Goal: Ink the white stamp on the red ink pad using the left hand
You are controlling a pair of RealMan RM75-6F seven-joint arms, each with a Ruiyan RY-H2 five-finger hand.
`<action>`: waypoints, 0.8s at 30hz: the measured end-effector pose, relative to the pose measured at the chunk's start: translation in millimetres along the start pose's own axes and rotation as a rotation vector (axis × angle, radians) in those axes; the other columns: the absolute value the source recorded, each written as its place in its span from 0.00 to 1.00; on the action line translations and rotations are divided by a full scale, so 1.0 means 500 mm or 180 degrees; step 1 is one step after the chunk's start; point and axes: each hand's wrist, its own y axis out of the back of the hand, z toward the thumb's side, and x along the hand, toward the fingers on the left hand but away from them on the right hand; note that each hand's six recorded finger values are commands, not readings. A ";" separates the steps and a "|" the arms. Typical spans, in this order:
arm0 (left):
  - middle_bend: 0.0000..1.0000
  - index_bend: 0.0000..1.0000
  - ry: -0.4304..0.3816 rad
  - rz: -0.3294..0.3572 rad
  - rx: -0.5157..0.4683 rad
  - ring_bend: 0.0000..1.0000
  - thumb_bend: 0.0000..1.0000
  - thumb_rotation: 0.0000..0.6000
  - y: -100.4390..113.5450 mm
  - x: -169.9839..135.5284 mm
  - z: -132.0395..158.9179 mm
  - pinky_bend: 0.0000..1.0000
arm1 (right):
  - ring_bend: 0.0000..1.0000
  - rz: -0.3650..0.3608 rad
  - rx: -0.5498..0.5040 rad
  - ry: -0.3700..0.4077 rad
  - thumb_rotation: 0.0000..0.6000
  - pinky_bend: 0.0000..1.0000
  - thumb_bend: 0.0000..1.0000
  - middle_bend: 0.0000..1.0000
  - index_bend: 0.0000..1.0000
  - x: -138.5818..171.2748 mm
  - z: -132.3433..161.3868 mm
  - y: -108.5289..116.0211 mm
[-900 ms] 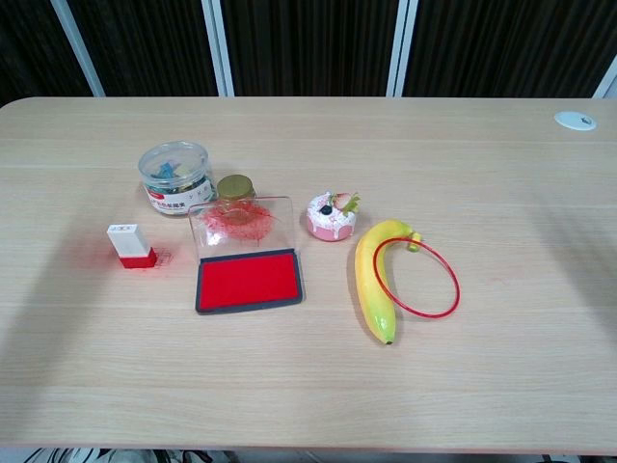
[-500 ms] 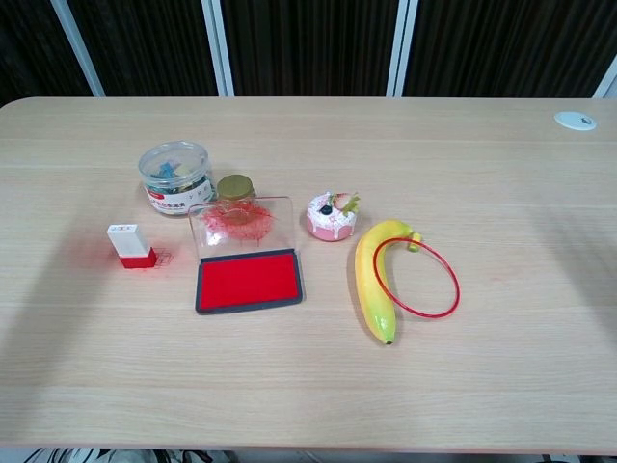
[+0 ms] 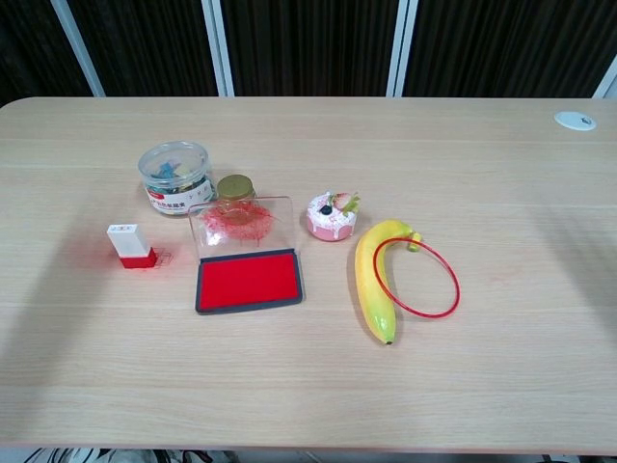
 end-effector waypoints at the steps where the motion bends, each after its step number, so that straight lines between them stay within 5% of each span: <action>1: 0.00 0.00 -0.0021 0.0007 0.0015 0.00 0.08 1.00 0.001 0.004 0.004 0.07 | 0.00 0.0005 -0.0004 -0.0001 1.00 0.18 0.11 0.00 0.00 0.000 0.000 -0.001; 11: 0.01 0.02 -0.0209 -0.0101 0.0124 0.01 0.15 1.00 -0.005 0.068 0.060 0.15 | 0.00 0.0029 -0.0079 -0.0026 1.00 0.18 0.11 0.00 0.00 -0.001 -0.002 -0.001; 24: 0.21 0.26 -0.0442 -0.0412 0.0308 0.11 0.20 1.00 -0.063 0.177 0.179 0.22 | 0.00 0.0066 -0.0139 -0.0072 1.00 0.18 0.11 0.00 0.00 -0.003 -0.007 -0.002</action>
